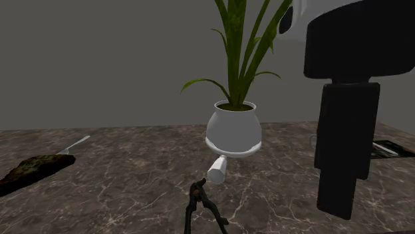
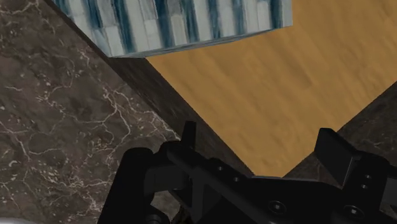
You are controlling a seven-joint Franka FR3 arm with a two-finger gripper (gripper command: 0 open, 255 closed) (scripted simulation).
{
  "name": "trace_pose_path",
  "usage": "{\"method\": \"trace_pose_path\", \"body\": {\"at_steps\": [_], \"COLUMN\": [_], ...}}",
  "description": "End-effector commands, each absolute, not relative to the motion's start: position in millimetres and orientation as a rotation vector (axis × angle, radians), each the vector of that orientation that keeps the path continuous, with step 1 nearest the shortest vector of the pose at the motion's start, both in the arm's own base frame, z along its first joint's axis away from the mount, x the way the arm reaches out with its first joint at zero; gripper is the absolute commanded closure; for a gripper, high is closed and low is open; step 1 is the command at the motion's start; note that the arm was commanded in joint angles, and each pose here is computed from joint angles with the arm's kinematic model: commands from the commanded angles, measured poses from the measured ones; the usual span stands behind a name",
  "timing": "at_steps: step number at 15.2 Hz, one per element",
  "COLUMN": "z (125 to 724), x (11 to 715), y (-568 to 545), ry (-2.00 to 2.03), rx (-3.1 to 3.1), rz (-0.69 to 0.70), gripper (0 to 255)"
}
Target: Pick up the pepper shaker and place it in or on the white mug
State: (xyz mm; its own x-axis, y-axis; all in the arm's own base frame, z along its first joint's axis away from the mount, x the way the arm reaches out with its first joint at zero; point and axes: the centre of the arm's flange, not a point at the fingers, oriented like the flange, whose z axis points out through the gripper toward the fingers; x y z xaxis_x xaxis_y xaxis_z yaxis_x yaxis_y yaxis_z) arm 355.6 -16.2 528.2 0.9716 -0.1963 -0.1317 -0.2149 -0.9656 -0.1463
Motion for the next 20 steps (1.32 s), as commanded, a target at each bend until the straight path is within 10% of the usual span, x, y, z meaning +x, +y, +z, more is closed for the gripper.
{"method": "trace_pose_path", "body": {"at_steps": [1,20], "z": [516.5,406.2], "x": [376.3,527.6], "y": [-18.3,-145.7], "ry": [0.435,1.535], "rx": [-2.95,-2.633], "rz": [0.16,0.036], "gripper": [0,0]}}
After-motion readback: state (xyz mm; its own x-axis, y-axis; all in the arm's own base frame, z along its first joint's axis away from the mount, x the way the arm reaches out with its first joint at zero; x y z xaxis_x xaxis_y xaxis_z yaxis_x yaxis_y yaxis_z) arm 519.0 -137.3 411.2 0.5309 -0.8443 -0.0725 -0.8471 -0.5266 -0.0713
